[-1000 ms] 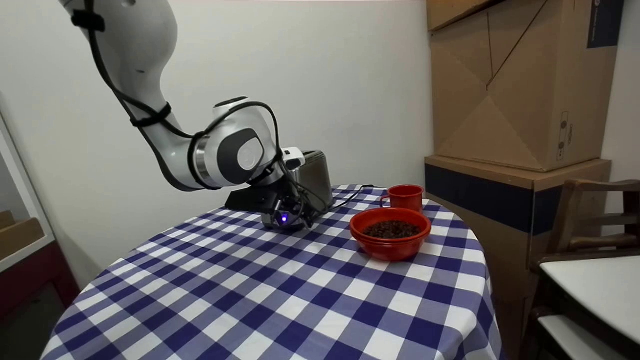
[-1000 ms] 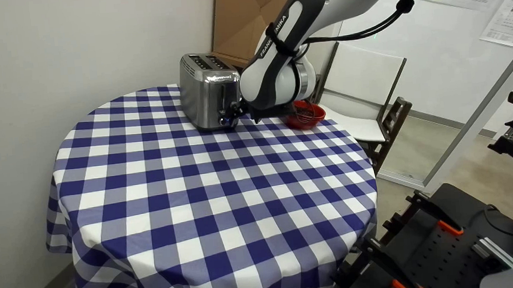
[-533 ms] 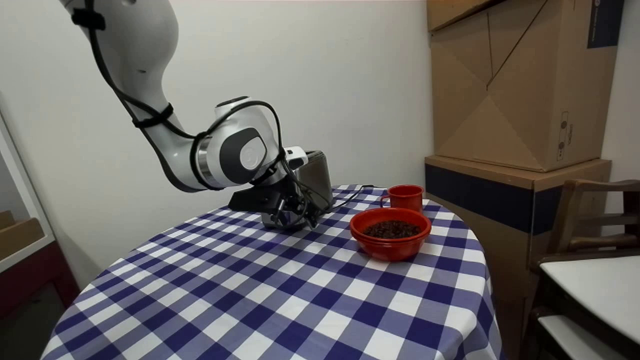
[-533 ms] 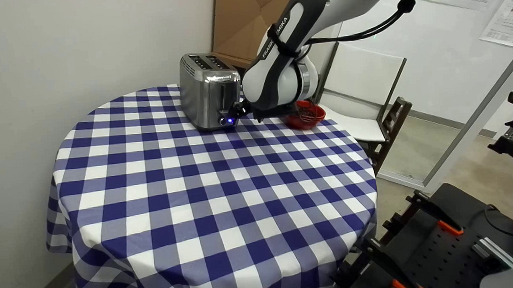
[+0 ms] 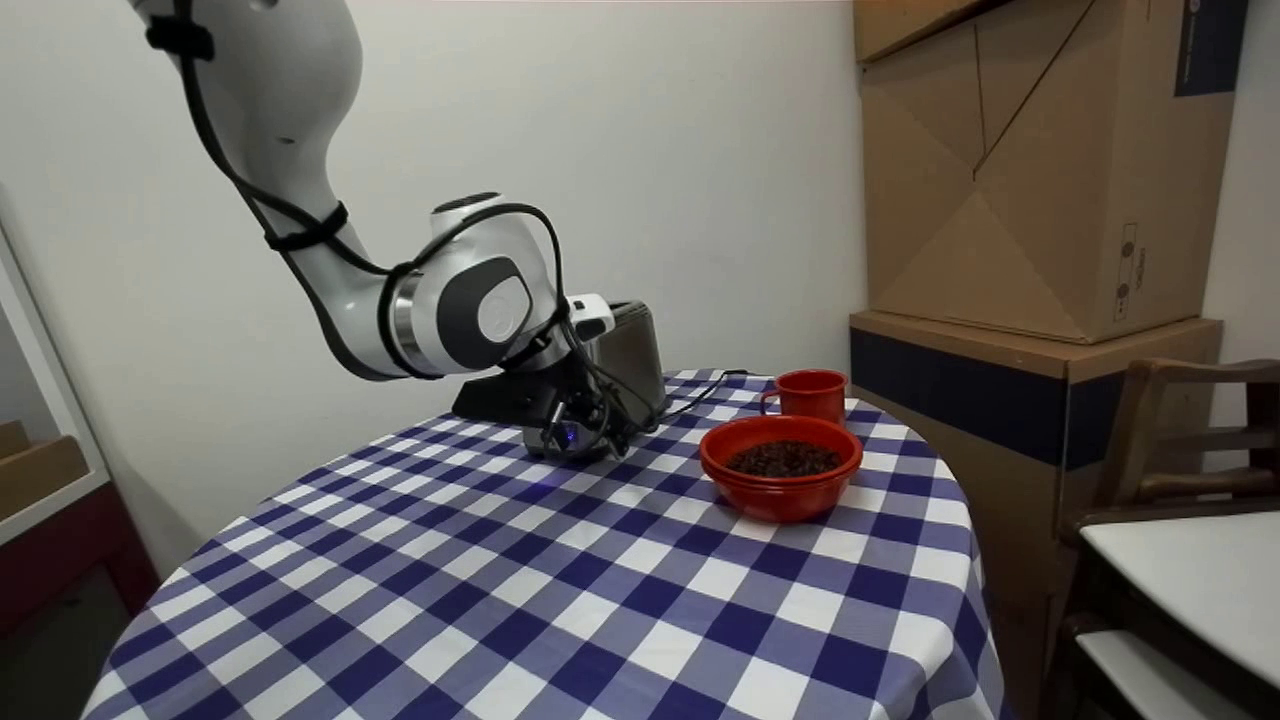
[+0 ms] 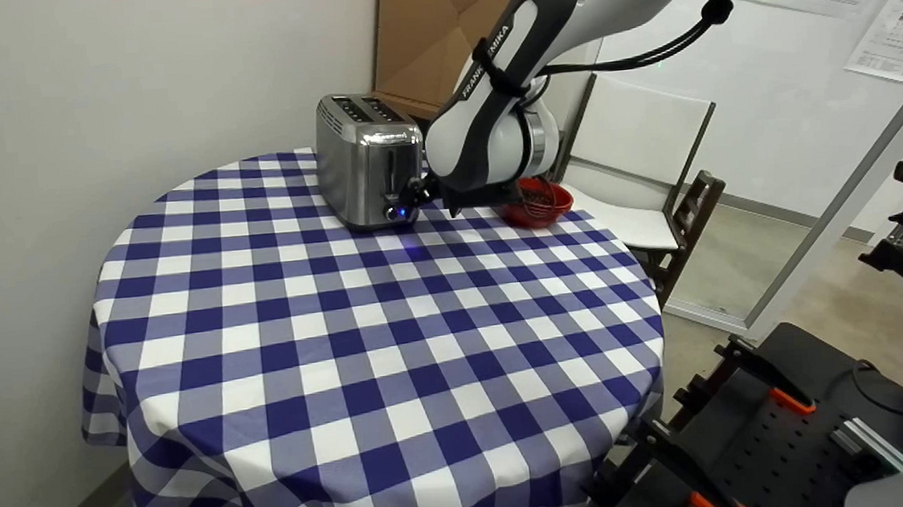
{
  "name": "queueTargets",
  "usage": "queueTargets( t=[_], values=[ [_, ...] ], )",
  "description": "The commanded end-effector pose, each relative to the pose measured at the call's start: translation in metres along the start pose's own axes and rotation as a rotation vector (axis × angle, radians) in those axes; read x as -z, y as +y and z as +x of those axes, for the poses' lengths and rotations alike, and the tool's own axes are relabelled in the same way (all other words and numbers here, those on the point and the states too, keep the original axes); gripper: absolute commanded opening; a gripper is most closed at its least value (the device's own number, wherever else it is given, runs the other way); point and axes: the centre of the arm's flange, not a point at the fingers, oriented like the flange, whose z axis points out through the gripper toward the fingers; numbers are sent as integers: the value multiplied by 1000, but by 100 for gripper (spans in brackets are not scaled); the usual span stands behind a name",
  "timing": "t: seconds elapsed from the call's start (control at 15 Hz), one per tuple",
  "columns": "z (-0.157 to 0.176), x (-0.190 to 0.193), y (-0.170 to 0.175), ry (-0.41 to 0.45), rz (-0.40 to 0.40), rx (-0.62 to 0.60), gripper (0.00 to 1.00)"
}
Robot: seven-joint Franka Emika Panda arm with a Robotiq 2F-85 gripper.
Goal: Release the lever on the toaster upwards.
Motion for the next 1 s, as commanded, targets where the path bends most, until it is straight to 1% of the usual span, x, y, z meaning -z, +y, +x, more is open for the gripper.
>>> queueTargets(
  t=[0.0,0.2,0.33,0.47,0.6,0.73,0.93],
  values=[
    [4,9,-4,52,35,-13,100],
    [3,10,-4,73,46,-17,100],
    [2,10,-3,27,46,-36,100],
    [5,15,-5,-49,53,-88,100],
    [7,22,-8,-164,35,-146,100],
    [9,33,-9,-270,36,-194,100],
    [8,59,-15,-434,66,-248,100]
  ],
)
